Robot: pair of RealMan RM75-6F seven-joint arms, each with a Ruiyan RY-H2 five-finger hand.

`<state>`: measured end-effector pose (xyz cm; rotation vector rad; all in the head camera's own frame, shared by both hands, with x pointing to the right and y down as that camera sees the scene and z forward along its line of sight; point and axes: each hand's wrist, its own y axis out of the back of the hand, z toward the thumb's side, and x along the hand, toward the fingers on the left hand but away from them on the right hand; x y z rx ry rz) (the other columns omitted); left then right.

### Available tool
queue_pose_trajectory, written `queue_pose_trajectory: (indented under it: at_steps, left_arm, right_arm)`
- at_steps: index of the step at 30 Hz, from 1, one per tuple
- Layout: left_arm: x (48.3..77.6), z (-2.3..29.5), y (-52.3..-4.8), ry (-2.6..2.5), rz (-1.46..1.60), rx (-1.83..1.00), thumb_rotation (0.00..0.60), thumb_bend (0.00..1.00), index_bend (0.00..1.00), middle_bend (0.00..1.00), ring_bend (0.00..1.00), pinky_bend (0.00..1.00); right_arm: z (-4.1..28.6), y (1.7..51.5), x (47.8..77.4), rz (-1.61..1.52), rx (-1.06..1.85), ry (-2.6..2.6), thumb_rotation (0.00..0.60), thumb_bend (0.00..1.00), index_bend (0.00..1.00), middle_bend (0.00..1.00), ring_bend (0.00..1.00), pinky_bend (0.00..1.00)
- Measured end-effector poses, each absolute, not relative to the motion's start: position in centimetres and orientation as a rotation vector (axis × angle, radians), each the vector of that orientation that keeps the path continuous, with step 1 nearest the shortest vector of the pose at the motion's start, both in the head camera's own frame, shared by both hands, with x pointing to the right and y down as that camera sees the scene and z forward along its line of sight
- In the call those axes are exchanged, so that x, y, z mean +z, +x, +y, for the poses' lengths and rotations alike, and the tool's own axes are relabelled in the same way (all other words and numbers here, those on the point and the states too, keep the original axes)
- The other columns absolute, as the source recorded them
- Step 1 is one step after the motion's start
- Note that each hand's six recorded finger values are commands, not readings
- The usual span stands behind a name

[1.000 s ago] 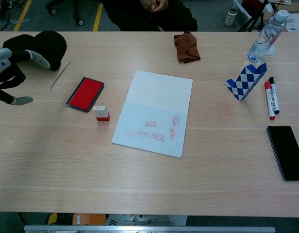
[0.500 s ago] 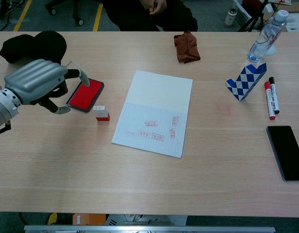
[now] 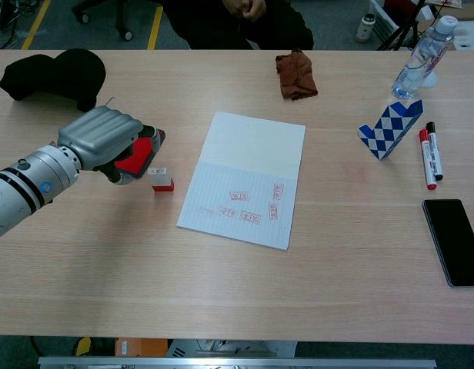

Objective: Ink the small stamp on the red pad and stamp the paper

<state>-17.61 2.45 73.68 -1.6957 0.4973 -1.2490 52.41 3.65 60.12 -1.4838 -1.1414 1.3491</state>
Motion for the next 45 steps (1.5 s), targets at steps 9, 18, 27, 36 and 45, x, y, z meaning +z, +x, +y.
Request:
queue_pose_trajectory:
  at_steps: [9,18,27,36,45]
  left_arm:
    - [75.4,2.5,-16.3,-1.682,0.425,-1.304,0.6,0.16,0.37,1.0,1.0,1.0]
    - [76.4,3.5,-15.7,-1.685,0.354,-1.323,0.6,0.16,0.38,1.0,1.0,1.0]
    - [76.1,4.4,-14.8,-1.701,0.322,-1.298,0.6,0.16,0.39,1.0,1.0,1.0]
    - [76.1,4.2,-15.0,-1.674,0.333,-1.284,0.6,0.16,0.44,1.0,1.0,1.0]
    - [76.9,4.3,-14.9,-1.651,0.337,-1.269,0.6,0.16,0.46,1.0,1.0,1.0]
  right_arm:
    - [3.7,52.7,60.1,-1.147,1.359,-1.479,0.6,0.26,0.22,0.31,0.31,0.39]
    - [4.2,53.4,60.2,-1.162,1.379,-1.473,0.6,0.26,0.22,0.31,0.31,0.39]
    - [4.4,53.7,60.1,-1.168,1.385,-1.469,0.6,0.26,0.22,0.31,0.31,0.39]
    - [4.4,53.7,60.0,-1.17,1.383,-1.467,0.6,0.26,0.22,0.31,0.31,0.39]
    - [4.5,53.8,59.8,-1.173,1.386,-1.459,0.6,0.26,0.22,0.31,0.31,0.39]
